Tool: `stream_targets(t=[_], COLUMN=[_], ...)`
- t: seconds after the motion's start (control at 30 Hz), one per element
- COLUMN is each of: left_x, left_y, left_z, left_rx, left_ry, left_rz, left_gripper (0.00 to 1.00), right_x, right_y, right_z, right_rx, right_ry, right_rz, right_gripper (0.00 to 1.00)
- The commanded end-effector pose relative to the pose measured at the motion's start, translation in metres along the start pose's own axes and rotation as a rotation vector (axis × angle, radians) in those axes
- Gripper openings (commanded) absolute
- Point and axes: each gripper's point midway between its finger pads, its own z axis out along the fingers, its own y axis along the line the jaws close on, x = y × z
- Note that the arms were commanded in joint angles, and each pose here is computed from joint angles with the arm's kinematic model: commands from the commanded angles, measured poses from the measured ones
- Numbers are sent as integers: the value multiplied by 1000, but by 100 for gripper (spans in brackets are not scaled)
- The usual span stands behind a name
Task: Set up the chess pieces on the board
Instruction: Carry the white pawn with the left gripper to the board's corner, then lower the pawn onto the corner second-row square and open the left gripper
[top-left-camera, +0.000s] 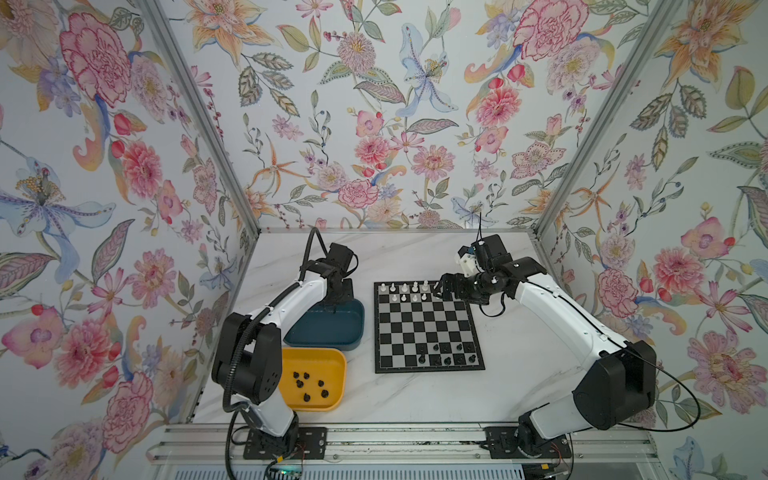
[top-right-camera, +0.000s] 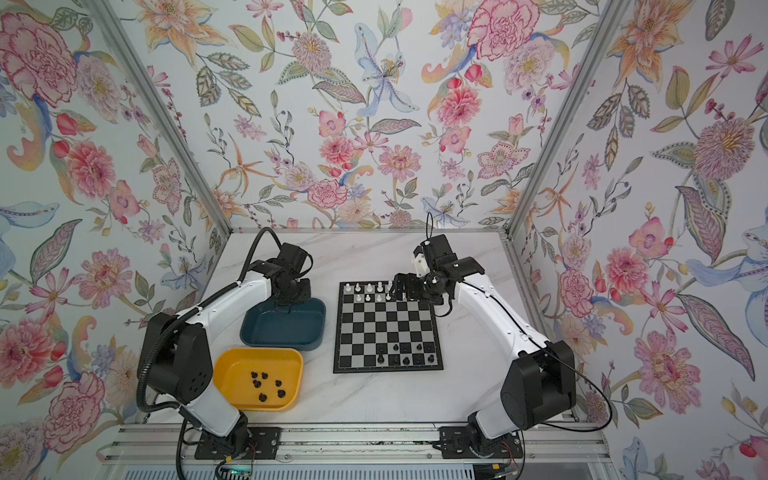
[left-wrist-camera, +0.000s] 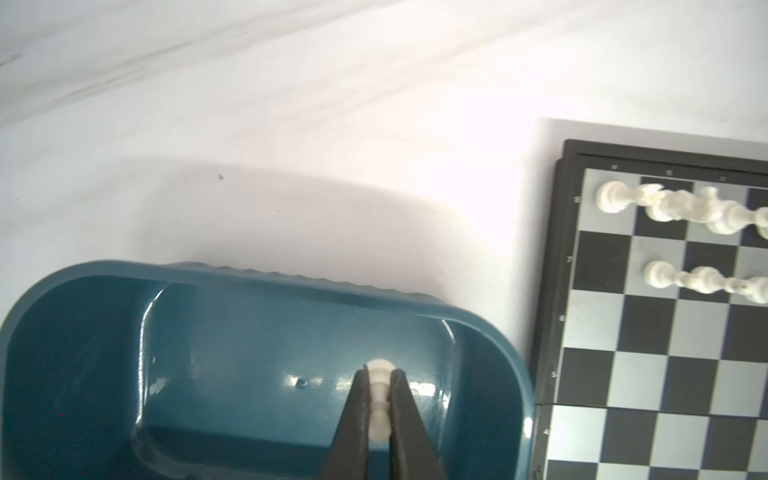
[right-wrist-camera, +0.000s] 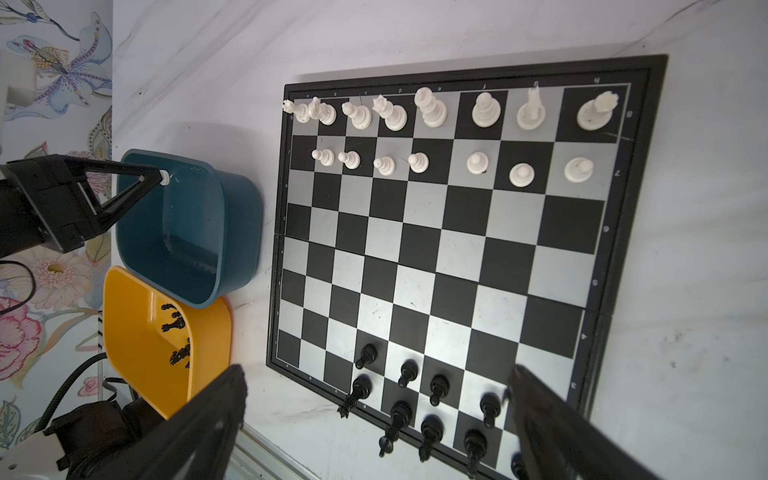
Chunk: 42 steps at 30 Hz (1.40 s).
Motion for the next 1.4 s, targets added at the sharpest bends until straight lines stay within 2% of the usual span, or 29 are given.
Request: stream_targets(t=[0.0, 0.27, 0.5, 1.0, 1.37], left_x=[4, 2, -6, -6, -3], left_y=[-23, -92, -119, -131, -133], left_z=[3, 22, 39, 67, 75], left_rx=[7, 87, 118, 120, 117], left_ry=[38, 51, 57, 76, 99], left_rz=[60, 153, 176, 199, 211], left_gripper=[6, 7, 6, 10, 10], right_x=[0, 7, 12, 10, 9], right_y=[1, -10, -23, -37, -42], right_z=[-7, -17, -29, -39, -41], right_rx=[12, 25, 29, 34, 39], right_ry=[-28, -52, -72, -85, -88], right_rz=[-4, 14, 45, 69, 83], right_gripper=[99, 99, 99, 99, 99])
